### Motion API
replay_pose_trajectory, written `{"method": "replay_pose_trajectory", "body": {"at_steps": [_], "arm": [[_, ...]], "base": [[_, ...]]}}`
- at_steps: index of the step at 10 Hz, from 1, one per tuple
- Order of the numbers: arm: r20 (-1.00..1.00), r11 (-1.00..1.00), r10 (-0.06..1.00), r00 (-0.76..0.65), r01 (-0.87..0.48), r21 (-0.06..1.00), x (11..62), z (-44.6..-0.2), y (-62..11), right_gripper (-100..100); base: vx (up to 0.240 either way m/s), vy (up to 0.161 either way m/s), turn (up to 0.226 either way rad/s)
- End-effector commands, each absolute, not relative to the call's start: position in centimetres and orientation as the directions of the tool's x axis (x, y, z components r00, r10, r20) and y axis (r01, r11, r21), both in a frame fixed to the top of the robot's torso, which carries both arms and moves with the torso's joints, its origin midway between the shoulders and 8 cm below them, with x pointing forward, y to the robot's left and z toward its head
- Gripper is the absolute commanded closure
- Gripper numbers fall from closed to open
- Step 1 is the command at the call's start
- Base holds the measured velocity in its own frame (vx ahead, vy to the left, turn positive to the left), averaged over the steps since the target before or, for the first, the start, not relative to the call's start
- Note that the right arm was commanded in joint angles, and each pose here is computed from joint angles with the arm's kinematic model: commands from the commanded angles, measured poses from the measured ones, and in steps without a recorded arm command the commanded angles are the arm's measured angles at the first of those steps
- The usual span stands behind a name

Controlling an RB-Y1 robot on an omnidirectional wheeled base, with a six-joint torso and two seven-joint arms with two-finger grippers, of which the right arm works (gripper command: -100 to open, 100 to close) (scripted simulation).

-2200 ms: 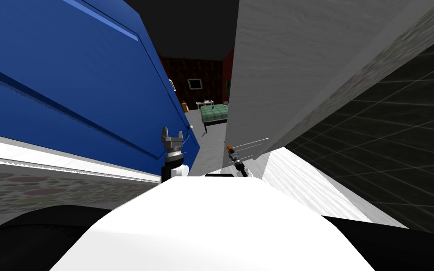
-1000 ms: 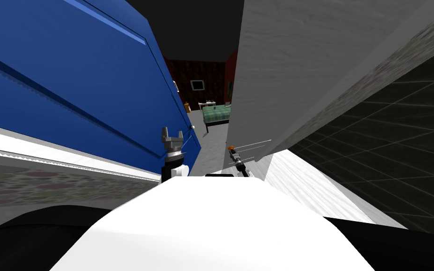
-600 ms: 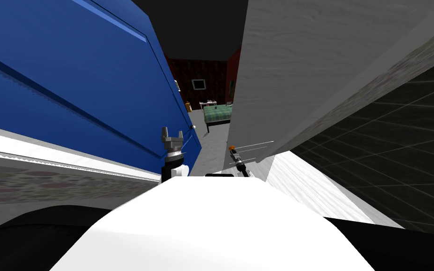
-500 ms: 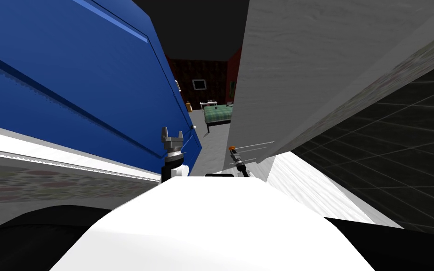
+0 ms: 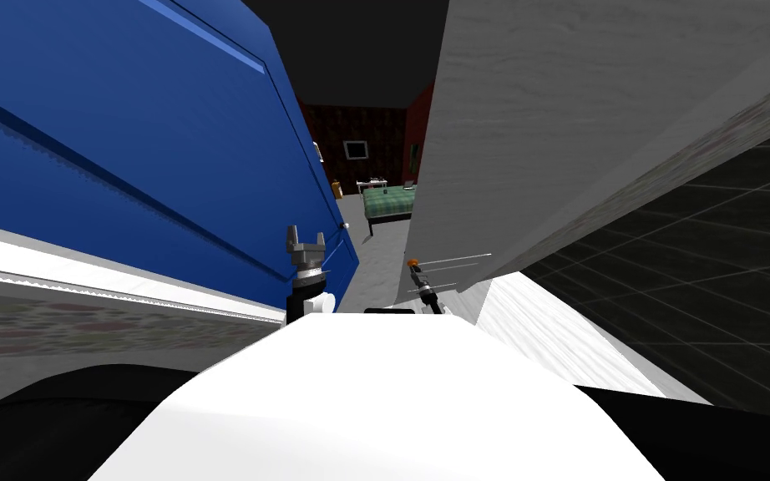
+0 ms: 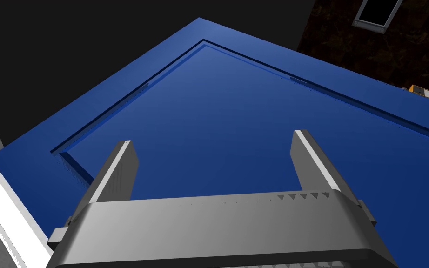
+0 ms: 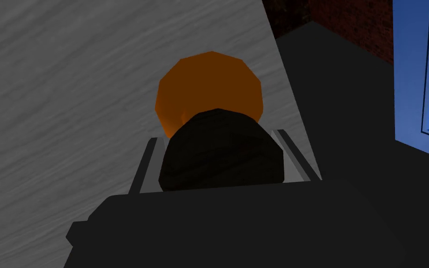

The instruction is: Push the door open

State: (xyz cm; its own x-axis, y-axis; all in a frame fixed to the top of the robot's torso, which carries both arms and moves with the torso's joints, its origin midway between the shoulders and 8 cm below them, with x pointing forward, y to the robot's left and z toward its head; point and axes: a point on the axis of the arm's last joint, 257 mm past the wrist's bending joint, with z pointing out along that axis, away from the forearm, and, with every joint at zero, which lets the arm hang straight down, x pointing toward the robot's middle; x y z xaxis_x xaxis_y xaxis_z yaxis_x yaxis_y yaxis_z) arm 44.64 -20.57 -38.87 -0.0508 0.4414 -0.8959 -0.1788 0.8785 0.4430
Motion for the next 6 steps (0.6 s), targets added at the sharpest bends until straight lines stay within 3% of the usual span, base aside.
{"method": "replay_pose_trajectory", "body": {"at_steps": [1, 6], "arm": [[-0.897, 0.881, 0.441, -0.035, -0.173, 0.44, 45.1, -38.2, -21.5, 100], [-0.794, 0.785, 0.608, -0.02, -0.132, 0.605, 45.0, -37.6, -23.3, 100]], "base": [[0.005, 0.007, 0.0], [0.043, 0.004, 0.044]]}}
